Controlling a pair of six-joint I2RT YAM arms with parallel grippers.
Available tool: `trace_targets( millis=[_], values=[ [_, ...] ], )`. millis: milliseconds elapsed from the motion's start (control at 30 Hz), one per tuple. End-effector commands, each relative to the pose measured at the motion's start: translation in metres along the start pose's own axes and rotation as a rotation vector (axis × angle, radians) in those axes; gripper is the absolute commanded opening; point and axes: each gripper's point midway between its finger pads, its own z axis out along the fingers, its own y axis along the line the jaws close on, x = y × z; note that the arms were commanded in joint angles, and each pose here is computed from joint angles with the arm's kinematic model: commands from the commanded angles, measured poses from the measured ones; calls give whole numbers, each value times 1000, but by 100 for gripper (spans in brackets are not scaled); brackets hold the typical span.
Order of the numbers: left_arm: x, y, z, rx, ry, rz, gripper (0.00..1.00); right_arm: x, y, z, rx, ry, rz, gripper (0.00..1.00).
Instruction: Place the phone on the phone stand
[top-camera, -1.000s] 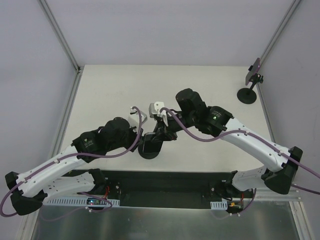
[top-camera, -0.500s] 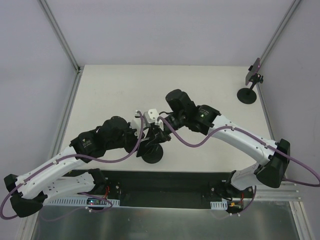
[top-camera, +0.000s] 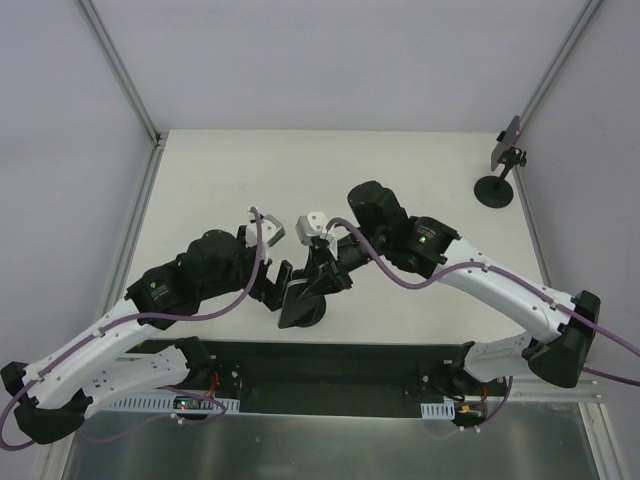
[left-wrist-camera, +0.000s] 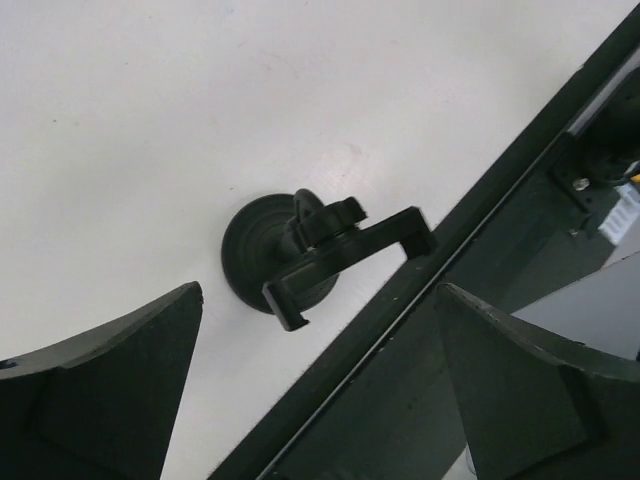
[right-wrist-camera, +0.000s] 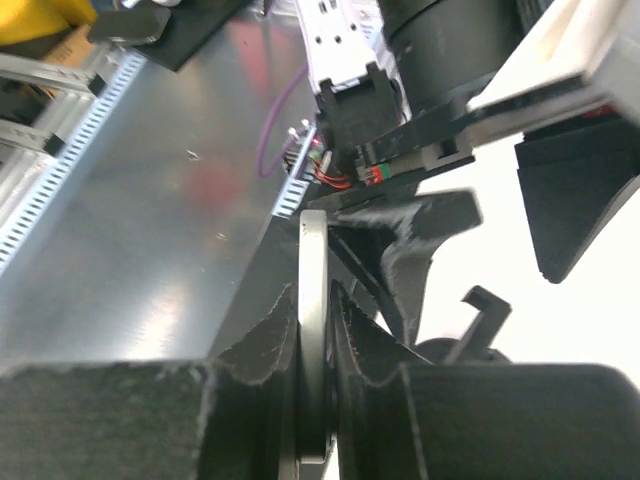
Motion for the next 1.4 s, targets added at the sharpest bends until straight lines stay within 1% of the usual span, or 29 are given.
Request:
trace_targets(
  millis=[0, 67, 100, 133, 167, 200, 300, 333, 467, 567, 600, 667, 700, 767, 800, 867, 900, 933, 967, 1033, 1067, 1100, 1133, 1167, 1200, 1267, 1300, 1333, 1367],
  values=[
    [-40, -25, -29, 91, -132, -134, 99, -56, 42, -29, -1, -165, -33, 0],
    [-40, -27, -45, 99, -147, -145, 99, -41, 35, -39, 124, -116, 39, 0],
    [-45, -32, -55, 128, -169, -147, 96, -39, 37, -47, 170, -108, 53, 0],
    [-50, -36, -69, 154, -212, -142, 87, -27, 32, -53, 233, -64, 111, 0],
    [-54, -42, -77, 186, -234, -140, 84, -24, 33, -54, 245, -48, 139, 0],
    [-62, -54, -91, 255, -261, -124, 84, -22, 35, -54, 244, -38, 180, 0],
    [-76, -82, -110, 402, -274, -61, 99, -26, 41, -53, 218, -34, 261, 0],
    [-75, -94, -106, 474, -223, -46, 99, -34, 44, -52, 199, -58, 262, 0],
    [-74, -116, -94, 605, -125, -24, 98, -51, 43, -50, 178, -104, 284, 0],
    [-67, -134, -89, 742, -40, -20, 91, -61, 38, -52, 210, -116, 300, 0],
    [-62, -137, -82, 766, 1, -36, 84, -63, 33, -51, 230, -121, 303, 0],
    [-57, -140, -76, 800, 34, -49, 80, -72, 31, -50, 240, -139, 312, 0],
    [-50, -140, -68, 799, 66, -64, 68, -78, 32, -50, 234, -157, 298, 0],
    [-46, -139, -63, 802, 86, -70, 57, -83, 32, -49, 234, -173, 294, 0],
    [-42, -139, -60, 802, 97, -74, 46, -87, 31, -48, 239, -180, 287, 0],
    [-42, -138, -59, 802, 93, -67, 30, -88, 29, -47, 242, -174, 291, 0],
    [-44, -136, -59, 786, 76, -56, 19, -89, 28, -46, 254, -174, 287, 0],
    [-45, -134, -58, 763, 62, -55, 0, -88, 27, -46, 265, -173, 288, 1],
    [-47, -130, -57, 737, 44, -52, 0, -87, 25, -48, 282, -175, 288, 2],
    [-52, -122, -59, 673, -15, -31, 0, -73, 16, -49, 355, -162, 326, 40],
    [-54, -118, -59, 647, -35, -35, 0, -72, 16, -56, 394, -177, 327, 56],
    [-60, -113, -61, 607, -85, -29, 0, -71, 11, -61, 440, -200, 341, 75],
    [-63, -111, -64, 596, -112, -26, 0, -52, 10, -55, 443, -183, 370, 80],
    [-67, -110, -66, 583, -142, -34, 0, -56, 17, -60, 438, -221, 355, 86],
    [-73, -108, -71, 577, -202, -28, 0, -62, 22, -57, 395, -269, 331, 88],
    [-81, -104, -75, 550, -264, -49, 0, -49, 30, -48, 342, -287, 373, 89],
    [-83, -104, -79, 551, -294, -51, 0, -56, 34, -44, 309, -321, 344, 89],
    [-92, -105, -82, 559, -340, -50, 0, -55, 36, -40, 293, -327, 354, 88],
    [-94, -107, -85, 575, -352, -64, 0, -51, 36, -35, 286, -325, 360, 84]
  ],
)
